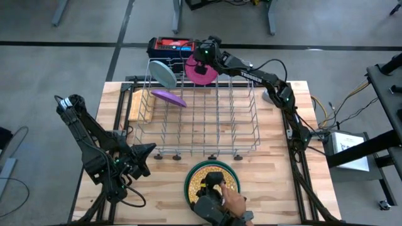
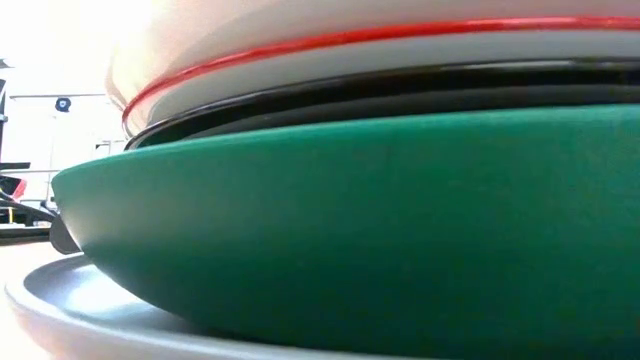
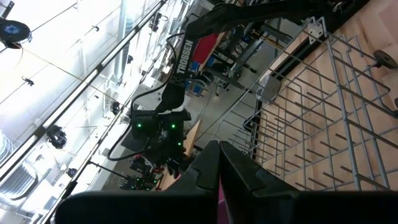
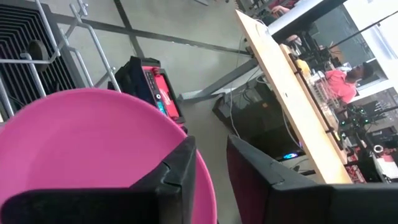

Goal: Sort dishes
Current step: Put the pink plate into the dishwasher rack, then put the yellow plate into the dishwasher rack

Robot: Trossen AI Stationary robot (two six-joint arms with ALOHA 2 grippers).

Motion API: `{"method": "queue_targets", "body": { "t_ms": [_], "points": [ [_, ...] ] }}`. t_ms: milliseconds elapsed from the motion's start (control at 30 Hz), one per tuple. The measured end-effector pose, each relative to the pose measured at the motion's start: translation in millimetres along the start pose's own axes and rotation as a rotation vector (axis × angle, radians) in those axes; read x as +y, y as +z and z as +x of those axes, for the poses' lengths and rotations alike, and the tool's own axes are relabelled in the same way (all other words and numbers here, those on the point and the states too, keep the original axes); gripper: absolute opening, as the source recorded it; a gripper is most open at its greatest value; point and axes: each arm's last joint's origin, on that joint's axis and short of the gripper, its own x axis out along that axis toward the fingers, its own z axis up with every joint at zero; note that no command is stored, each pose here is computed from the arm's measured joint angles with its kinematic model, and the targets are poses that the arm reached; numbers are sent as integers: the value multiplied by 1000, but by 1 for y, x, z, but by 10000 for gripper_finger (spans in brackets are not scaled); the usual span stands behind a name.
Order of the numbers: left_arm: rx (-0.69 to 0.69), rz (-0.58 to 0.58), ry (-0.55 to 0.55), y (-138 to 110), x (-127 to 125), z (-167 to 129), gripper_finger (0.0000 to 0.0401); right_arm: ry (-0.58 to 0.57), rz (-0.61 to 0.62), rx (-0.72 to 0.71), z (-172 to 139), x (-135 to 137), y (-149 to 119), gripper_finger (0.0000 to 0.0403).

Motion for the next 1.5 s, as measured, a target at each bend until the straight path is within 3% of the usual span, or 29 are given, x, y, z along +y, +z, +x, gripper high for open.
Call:
{"method": "queue_targets", "body": {
  "t_ms": [400, 633, 800, 933, 1033, 1167, 1500],
  "points": [
    [0, 0, 0, 0, 0, 0, 0, 9, -11, 20, -12, -8, 8, 140],
    [1, -5, -4, 0, 0, 0, 0, 37, 63, 31, -53, -35, 29, 152],
    [2, -9, -10, 0, 0, 0, 0, 101, 126, 69, -99, -51, 39, 150],
    [2, -11, -10, 0, 0, 0, 0, 249, 218, 73, -137, -55, 40, 140],
    [2, -76, -10, 0, 0, 0, 0, 406, 296, 47, -166, -50, 41, 130],
    [5, -128, -26, 1, -1, 0, 0, 502, 312, 31, -210, -31, 40, 114],
    [35, -268, -355, 20, 2, -1, 0, 686, 367, -19, -330, 40, 1, 82]
  ]
}}
